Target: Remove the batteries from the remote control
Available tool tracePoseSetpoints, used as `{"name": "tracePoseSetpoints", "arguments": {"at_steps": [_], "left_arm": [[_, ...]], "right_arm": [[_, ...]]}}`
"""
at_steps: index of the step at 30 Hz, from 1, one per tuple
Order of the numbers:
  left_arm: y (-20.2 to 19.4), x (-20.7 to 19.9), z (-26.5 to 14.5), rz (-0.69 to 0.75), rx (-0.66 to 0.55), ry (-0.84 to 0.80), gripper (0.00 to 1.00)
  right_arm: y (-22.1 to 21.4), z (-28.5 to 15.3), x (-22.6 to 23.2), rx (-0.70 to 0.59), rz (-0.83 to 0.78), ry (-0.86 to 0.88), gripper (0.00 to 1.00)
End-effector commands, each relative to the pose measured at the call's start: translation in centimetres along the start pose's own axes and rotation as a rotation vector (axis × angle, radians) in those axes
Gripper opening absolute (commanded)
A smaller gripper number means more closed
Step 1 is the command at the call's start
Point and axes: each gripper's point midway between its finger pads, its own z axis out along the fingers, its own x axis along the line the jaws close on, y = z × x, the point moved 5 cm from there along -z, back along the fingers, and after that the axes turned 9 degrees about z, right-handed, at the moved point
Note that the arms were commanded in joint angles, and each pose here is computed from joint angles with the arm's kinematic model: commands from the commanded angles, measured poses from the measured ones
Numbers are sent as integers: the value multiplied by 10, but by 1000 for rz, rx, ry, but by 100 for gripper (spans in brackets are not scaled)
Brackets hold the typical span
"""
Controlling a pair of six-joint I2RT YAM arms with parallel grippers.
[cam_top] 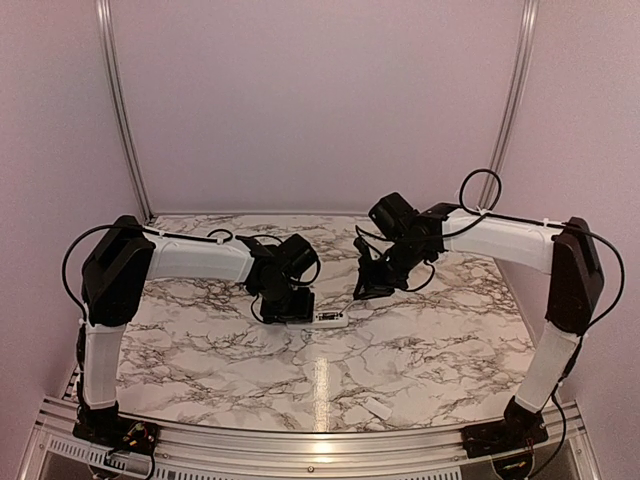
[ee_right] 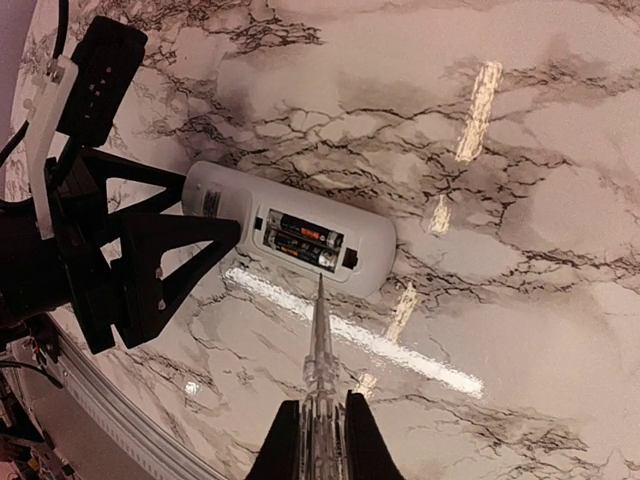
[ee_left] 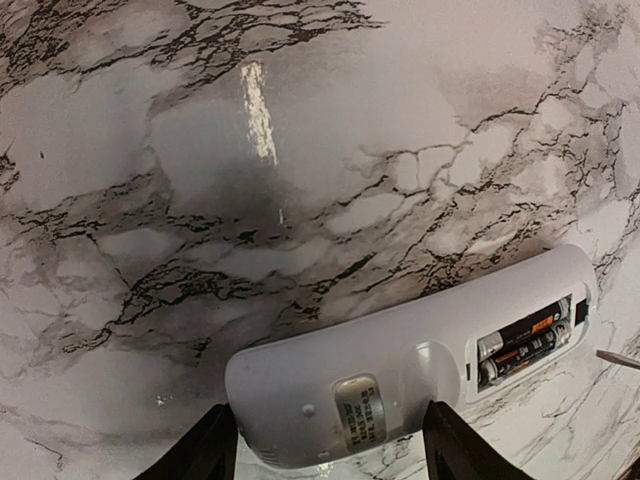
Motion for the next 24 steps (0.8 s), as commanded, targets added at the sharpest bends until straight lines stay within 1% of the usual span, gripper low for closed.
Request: {"name": "tracePoseSetpoints", "arguments": {"at_steps": [1, 8, 24], "left_arm": [[-4, -3, 10, 5, 40, -12, 65], [-7, -2, 11, 13, 51, -14, 62], [-10, 0, 13, 23, 62, -12, 60]], "right_arm": [[12, -5, 10, -27, -28, 23, 0], [12, 2, 6, -10, -7, 6, 0], [15, 12, 2, -3, 6, -18, 0]]}}
